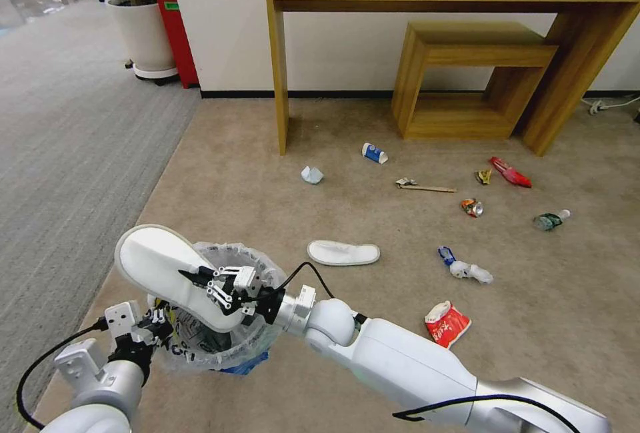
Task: Pick up the trash bin and place the garbage on the floor into it.
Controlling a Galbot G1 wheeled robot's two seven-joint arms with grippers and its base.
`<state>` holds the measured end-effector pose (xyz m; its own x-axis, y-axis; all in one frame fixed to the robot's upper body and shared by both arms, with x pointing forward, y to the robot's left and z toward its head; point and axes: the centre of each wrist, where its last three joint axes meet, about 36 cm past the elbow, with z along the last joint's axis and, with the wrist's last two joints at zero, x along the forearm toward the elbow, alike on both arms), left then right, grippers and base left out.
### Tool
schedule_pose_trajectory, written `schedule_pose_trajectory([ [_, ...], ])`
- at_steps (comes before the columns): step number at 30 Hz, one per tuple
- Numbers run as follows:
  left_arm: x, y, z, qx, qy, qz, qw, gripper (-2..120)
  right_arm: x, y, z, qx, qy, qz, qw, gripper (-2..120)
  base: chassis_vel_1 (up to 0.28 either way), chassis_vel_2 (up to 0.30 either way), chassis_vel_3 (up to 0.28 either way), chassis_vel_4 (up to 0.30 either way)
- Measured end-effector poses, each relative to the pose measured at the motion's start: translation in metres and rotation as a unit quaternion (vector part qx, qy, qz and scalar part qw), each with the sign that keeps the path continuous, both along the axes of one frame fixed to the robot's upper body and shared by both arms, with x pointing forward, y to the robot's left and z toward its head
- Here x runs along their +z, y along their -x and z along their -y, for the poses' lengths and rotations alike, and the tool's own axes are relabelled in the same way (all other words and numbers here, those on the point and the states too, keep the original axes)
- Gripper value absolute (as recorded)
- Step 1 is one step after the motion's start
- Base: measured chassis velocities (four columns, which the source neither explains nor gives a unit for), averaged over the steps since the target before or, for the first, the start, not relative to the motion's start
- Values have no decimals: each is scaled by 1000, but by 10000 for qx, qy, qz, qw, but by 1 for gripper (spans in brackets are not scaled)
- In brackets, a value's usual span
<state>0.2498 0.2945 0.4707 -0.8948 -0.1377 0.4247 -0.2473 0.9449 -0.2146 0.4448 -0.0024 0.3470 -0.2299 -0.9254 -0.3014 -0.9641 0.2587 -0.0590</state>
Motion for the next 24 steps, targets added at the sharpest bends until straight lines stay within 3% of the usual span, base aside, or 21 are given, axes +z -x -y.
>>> schedule_pose_trajectory([
  [8,0,1,-1,6,-8,59,10000,3,-3,-1,-4,-22,11,33,10000,55,0,0,0,0],
  [10,0,0,-2,4,-15,65,10000,3,3,-3,-3,-113,-82,30,9999,68,0,0,0,0],
  [16,-6,-2,-6,32,-71,7,10000,3,30,-7,4,-471,-333,-203,9981,82,0,0,0,0],
  [19,-12,-6,-10,88,-106,-12,9999,3,65,-16,29,-1148,-651,-504,9900,97,0,0,0,0],
  [21,-13,-7,-11,98,-112,-16,9999,3,69,-17,34,-1254,-672,-541,9884,98,0,0,0,0],
  [24,-16,-11,-13,132,-113,-8,9998,3,87,-27,89,-2130,-700,-632,9725,100,0,0,0,0],
])
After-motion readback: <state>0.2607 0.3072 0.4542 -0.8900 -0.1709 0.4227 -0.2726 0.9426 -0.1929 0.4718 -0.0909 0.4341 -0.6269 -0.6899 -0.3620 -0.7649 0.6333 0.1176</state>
